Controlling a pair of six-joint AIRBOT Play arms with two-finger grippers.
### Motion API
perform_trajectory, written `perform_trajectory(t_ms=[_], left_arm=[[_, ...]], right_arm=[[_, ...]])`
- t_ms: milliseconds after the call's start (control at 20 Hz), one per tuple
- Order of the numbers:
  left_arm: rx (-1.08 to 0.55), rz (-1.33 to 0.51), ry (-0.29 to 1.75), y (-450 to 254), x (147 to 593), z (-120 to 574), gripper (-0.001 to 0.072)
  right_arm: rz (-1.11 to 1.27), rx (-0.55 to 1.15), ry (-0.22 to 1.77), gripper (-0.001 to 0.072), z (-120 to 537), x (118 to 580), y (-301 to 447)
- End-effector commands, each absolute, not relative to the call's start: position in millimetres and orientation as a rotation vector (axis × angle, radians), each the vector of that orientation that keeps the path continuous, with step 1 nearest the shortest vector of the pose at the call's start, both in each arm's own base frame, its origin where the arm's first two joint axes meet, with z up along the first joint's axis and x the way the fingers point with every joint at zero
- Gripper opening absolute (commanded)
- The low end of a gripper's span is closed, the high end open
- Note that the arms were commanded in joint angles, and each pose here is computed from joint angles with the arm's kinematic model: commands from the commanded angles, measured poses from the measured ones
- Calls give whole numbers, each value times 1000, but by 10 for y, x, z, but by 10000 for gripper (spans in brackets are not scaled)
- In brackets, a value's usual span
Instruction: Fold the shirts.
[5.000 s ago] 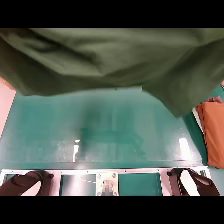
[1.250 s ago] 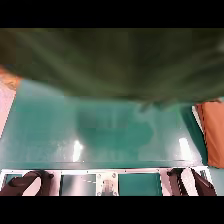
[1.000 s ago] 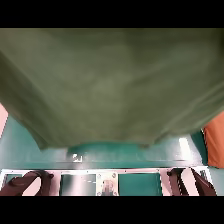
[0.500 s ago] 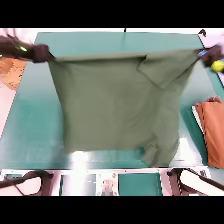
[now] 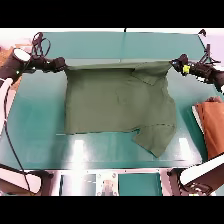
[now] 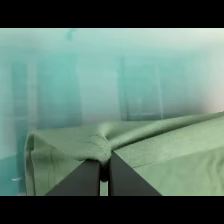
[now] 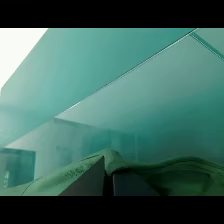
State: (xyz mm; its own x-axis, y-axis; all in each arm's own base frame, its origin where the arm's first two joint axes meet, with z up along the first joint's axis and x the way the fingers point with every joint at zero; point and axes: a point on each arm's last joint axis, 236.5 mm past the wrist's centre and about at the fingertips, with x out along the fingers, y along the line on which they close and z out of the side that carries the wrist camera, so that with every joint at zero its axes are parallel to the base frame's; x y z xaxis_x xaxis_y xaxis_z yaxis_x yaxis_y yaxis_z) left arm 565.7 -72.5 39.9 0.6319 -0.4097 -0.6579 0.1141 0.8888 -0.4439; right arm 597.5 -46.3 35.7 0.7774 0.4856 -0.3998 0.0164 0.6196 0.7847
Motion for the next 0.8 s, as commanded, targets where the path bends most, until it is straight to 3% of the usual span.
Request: perform_trajectory(t_ms=[0, 250, 500, 750], left_arm=[[-349, -331, 881, -743, 5593, 277, 27], [-296, -408, 1147, -837, 5008, -107, 27], [-365, -371, 1327, -851, 4553, -611, 26], [-406, -361, 1341, -885, 4504, -694, 27]], right_arm=[[317, 800, 722, 17, 184, 5907, -508], [244, 653, 1044, 17, -315, 5211, -629], [196, 619, 1151, 17, -591, 4767, -597], [174, 659, 1213, 17, -887, 4555, -524]])
